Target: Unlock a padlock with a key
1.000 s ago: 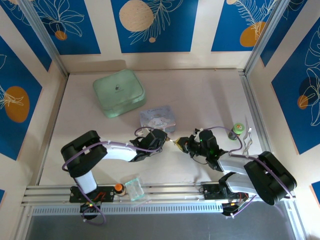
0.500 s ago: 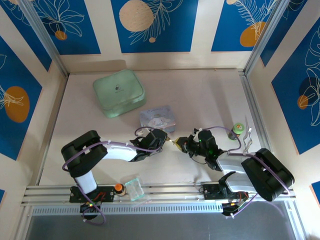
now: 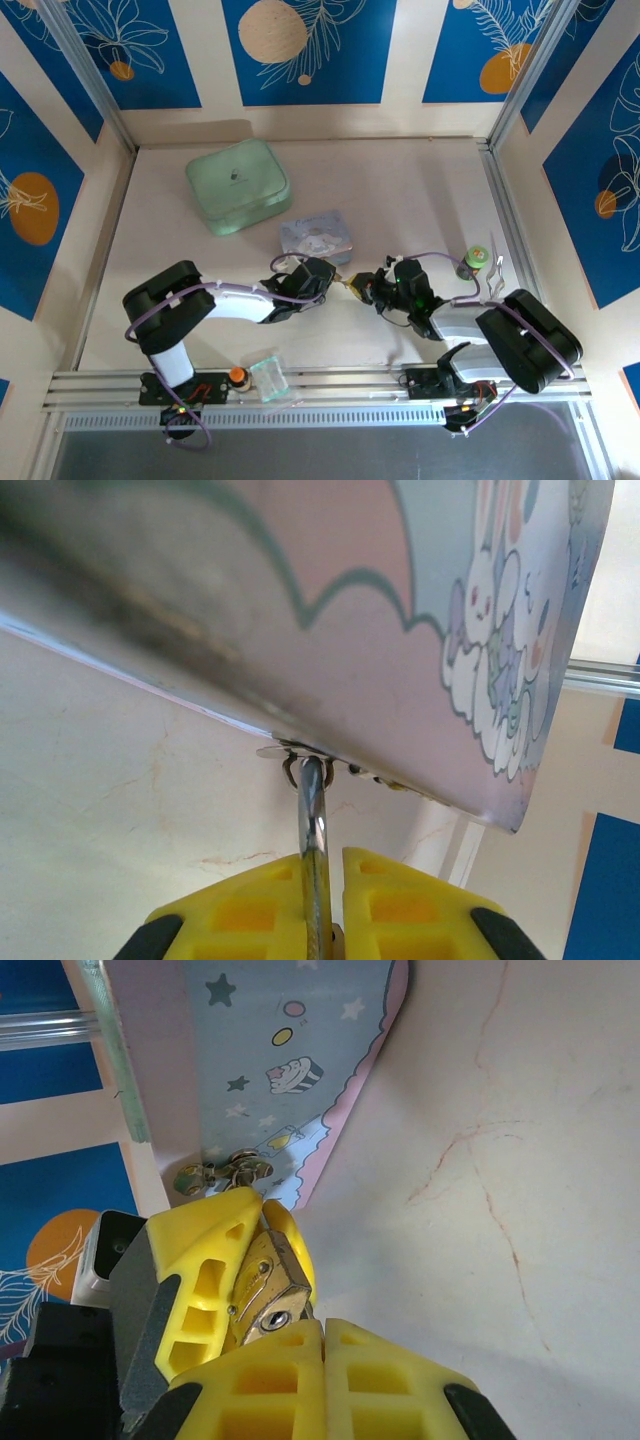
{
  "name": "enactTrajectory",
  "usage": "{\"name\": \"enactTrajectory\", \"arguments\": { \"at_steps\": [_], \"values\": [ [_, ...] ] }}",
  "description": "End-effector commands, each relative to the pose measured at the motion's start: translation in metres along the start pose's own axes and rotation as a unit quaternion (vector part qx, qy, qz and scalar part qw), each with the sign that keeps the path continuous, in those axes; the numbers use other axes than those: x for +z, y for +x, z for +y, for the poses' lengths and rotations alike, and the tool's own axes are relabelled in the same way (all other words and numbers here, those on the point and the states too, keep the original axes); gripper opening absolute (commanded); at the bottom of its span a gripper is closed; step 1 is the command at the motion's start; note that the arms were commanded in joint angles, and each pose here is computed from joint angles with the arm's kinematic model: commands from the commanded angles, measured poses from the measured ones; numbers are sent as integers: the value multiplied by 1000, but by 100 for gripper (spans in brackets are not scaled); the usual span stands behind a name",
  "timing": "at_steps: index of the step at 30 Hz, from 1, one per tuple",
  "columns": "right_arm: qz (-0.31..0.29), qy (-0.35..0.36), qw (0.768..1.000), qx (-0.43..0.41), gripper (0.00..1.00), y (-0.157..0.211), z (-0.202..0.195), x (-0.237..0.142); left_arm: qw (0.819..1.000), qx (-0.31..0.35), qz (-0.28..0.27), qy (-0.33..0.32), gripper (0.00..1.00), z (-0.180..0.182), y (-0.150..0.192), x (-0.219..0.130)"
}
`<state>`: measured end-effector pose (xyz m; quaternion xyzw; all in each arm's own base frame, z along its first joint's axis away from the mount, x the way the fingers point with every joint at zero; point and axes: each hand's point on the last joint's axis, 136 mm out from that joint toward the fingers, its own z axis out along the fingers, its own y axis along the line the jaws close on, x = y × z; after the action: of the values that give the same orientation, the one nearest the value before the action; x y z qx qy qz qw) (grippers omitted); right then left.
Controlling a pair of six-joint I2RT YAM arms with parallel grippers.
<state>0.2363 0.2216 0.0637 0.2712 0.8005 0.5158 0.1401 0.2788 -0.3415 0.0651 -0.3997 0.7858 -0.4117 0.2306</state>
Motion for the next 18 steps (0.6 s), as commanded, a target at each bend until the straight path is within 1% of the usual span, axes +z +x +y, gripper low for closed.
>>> {"name": "enactTrajectory", "arguments": {
  "at_steps": [1, 12, 18],
  "values": [
    [-9, 5, 1000, 1, 0, -2, 2, -1, 999, -20, 26, -9, 0, 3, 17, 6],
    [-28, 7, 1000, 6, 0, -7, -2, -11, 1000, -23, 15, -7, 0, 4, 12, 6],
    [-25, 0, 1000, 2, 0, -9, 4, -9, 999, -28, 26, -1, 0, 1, 16, 7]
  ]
}}
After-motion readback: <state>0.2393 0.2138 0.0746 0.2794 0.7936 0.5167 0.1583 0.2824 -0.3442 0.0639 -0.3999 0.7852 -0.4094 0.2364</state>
